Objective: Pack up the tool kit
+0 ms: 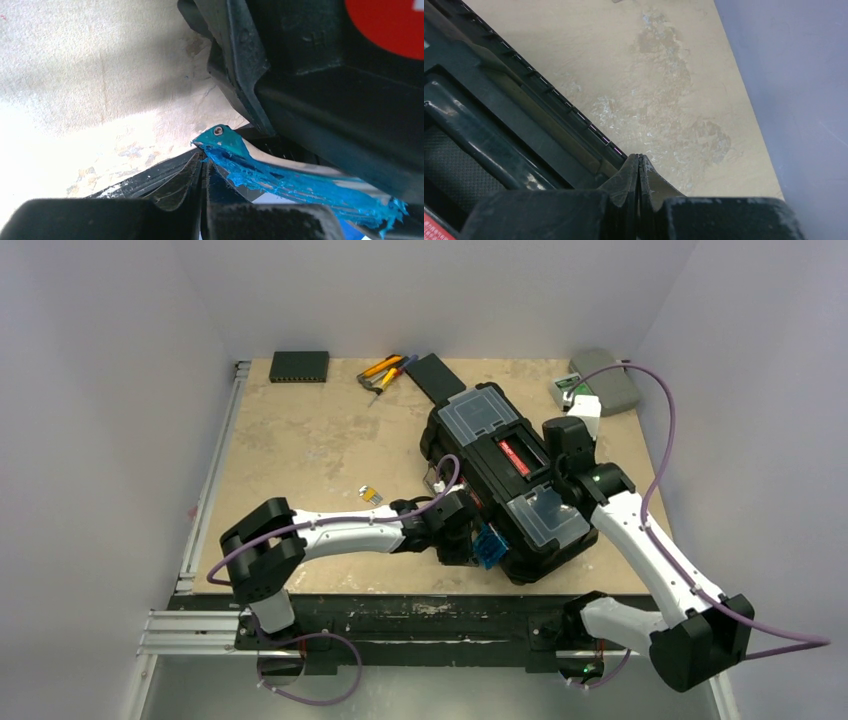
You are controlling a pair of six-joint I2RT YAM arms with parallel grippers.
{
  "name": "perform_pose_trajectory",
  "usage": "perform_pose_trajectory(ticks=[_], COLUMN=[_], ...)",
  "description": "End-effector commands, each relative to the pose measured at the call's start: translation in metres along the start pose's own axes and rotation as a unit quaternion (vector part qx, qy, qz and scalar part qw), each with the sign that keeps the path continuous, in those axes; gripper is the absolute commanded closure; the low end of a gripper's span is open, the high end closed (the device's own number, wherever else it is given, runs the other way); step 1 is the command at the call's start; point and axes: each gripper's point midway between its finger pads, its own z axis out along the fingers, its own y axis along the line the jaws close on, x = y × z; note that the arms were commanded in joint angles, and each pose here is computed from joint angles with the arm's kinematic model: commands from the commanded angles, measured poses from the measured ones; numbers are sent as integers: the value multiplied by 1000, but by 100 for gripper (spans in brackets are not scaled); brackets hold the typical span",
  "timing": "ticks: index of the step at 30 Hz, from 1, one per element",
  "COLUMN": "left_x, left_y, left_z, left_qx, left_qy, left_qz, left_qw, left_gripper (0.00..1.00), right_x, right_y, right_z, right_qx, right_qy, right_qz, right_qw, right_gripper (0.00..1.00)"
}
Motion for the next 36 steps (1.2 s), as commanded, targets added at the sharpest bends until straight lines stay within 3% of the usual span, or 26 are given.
perform_pose_trajectory(ticks=[1, 7, 14, 29, 36], left_x=[-18, -28, -38, -51, -67], left_y=[-32, -43, -64, -89, -110], left_z=[-6, -10, -7, 2, -12], left_qx=[5, -4, 32, 102, 181], left_qy=[-23, -46, -62, -91, -130], left_qz=[-50, -85, -133, -156, -159], left_qw=[998, 995, 989, 978, 962], left_gripper=[100, 100, 100, 100, 100], right_x=[102, 107, 104, 112, 108], right_y=[66, 82, 109, 109, 107], right_z=[-24, -44, -78, -85, -87], right_qx=[-166, -236, -351, -361, -360], right_qy=[161, 168, 168, 175, 167], right_qz=[-23, 7, 54, 81, 97], right_qw=[973, 957, 919, 912, 913], right_gripper=[100, 100, 100, 100, 100])
